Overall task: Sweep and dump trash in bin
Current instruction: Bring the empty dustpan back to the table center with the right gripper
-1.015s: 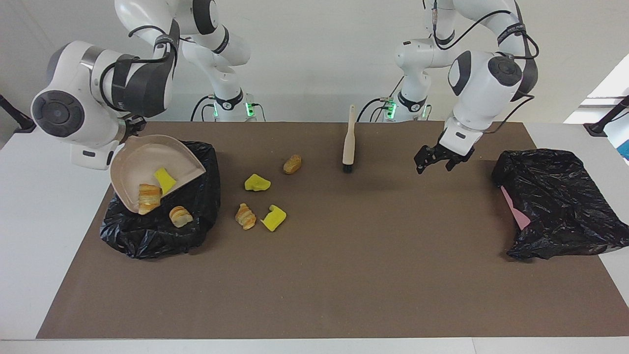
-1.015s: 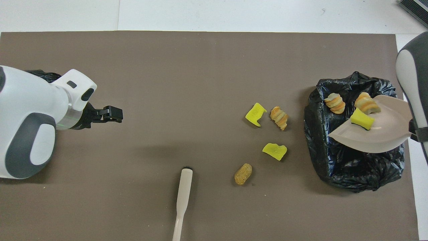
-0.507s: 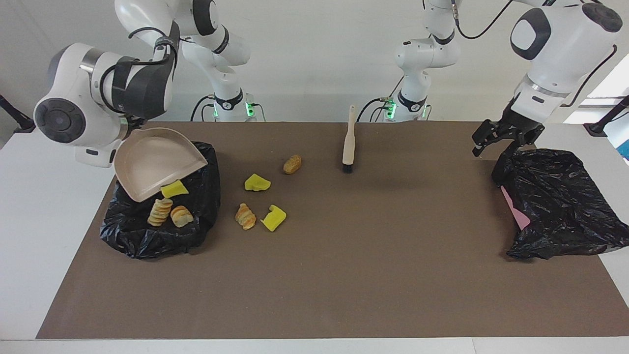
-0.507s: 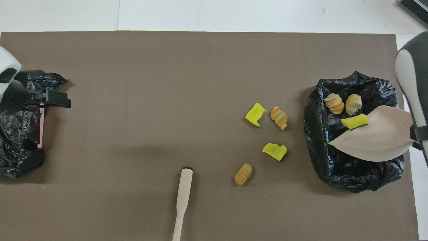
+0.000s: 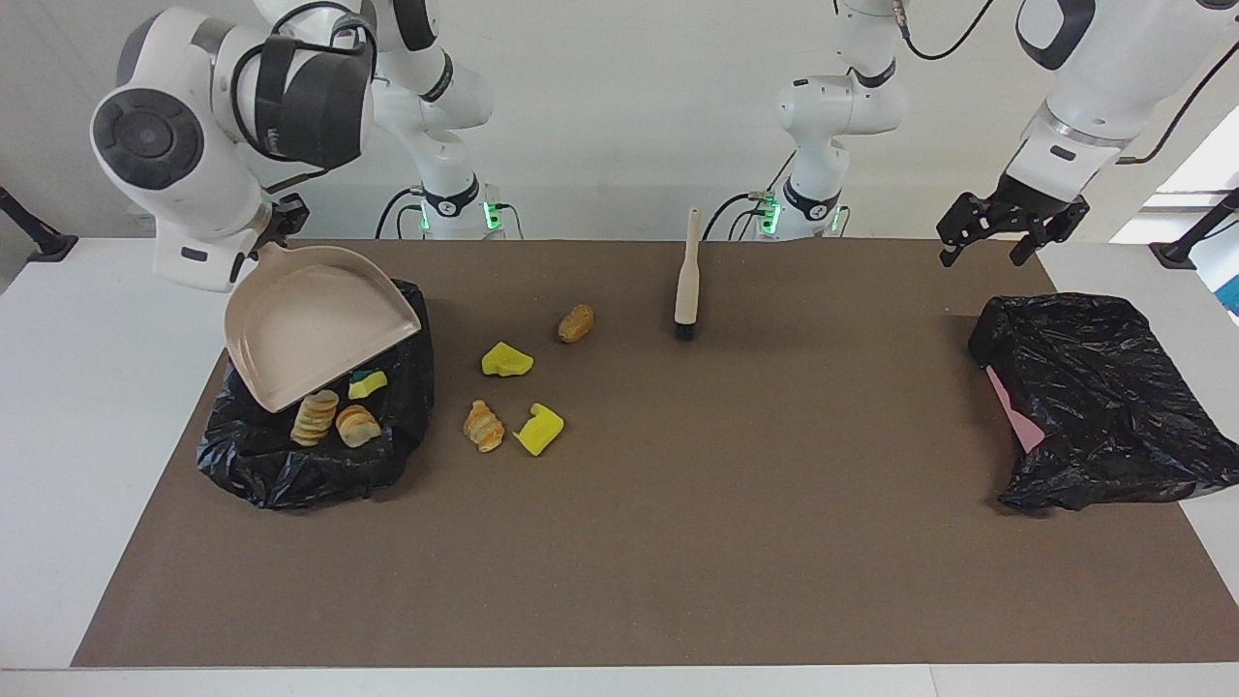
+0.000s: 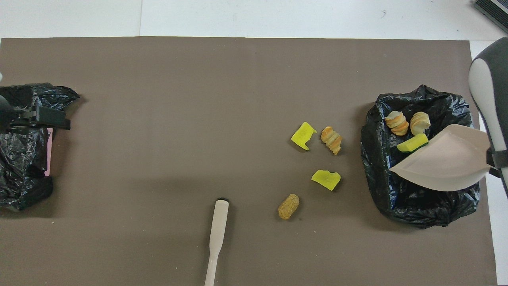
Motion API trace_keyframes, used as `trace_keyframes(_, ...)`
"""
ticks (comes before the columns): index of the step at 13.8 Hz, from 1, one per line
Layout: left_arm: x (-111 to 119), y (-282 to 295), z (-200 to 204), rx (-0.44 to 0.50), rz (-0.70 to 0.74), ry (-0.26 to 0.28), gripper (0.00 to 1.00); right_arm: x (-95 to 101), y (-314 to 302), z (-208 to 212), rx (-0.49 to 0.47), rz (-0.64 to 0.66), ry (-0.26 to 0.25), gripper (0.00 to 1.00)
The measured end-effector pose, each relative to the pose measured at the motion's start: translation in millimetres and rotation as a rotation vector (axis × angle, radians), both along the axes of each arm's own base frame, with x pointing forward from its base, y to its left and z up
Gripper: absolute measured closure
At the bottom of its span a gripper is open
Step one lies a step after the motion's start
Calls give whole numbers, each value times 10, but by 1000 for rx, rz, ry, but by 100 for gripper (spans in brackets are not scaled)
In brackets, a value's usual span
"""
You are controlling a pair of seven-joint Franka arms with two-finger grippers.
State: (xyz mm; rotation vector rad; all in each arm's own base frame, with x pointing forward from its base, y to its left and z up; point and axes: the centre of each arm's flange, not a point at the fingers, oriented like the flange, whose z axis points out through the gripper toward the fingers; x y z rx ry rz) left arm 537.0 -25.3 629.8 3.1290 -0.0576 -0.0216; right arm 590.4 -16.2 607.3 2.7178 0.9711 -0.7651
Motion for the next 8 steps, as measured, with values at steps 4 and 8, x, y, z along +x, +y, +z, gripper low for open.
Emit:
trace_keyframes(4,-46,14,14,-8,3,18,0,179,630,78,124,2,-202,67)
trace_keyframes(8,-127,-56,-12,-43,-4,33,0,219,1666,164,148,-80,-409,67)
